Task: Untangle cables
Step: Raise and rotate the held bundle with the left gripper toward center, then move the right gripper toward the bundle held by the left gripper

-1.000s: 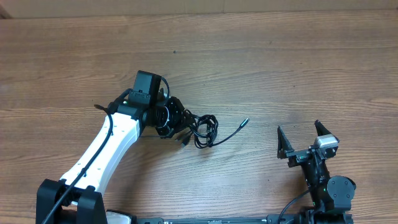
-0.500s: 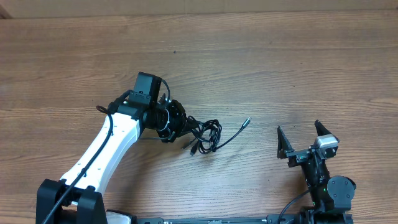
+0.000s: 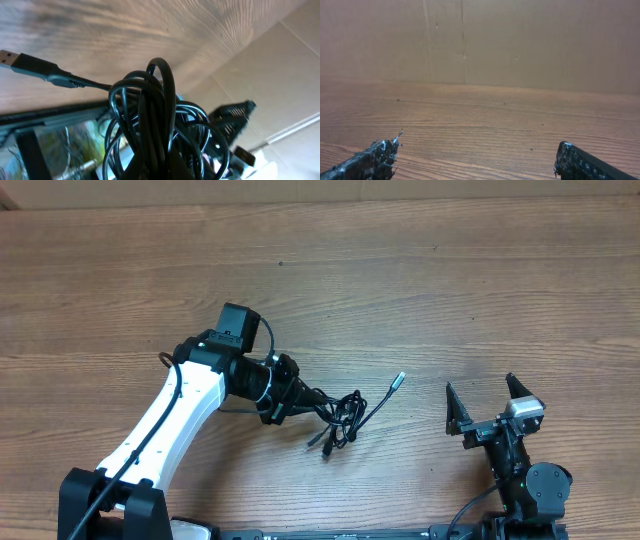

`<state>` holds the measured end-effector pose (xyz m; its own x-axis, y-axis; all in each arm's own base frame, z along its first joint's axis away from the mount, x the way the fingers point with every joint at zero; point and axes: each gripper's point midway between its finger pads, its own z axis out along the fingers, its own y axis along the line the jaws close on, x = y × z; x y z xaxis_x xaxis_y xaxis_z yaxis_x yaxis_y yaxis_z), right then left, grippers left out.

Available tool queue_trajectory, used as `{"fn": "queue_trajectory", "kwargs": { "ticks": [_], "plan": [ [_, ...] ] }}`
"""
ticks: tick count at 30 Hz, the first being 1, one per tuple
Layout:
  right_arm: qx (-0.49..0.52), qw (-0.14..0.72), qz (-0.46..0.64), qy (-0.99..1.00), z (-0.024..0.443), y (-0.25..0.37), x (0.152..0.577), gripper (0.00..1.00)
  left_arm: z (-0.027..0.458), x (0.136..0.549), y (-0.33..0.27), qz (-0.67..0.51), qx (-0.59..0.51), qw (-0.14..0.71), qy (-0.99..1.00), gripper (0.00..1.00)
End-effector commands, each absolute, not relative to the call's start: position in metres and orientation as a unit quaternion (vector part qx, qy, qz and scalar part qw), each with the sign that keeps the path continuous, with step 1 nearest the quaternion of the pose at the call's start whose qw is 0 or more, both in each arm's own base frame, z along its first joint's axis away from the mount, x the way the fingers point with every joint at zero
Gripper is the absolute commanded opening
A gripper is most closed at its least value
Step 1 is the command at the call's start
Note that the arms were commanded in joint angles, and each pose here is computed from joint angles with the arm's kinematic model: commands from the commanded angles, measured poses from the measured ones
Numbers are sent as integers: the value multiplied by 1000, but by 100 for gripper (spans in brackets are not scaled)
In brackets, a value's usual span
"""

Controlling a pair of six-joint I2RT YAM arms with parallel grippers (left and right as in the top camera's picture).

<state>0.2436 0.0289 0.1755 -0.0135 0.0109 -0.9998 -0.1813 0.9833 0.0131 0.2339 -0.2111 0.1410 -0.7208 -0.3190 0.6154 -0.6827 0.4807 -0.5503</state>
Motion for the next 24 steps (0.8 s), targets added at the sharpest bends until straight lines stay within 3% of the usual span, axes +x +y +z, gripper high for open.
{"fn": "queue_trajectory", "kwargs": {
  "ticks": [1,12,19,24],
  "plan": [
    [-55,701,65,708,174,26,244,100,163,234,-220,445,303,256,-803,4],
    [-58,704,73,704,176,29,244,100,178,230,-227,444,369,331,-746,4],
    [14,690,193,698,196,41,237,100,189,243,-214,477,380,335,-718,4],
    [11,670,207,713,225,46,222,100,192,254,-200,492,396,325,-704,5]
  ]
}}
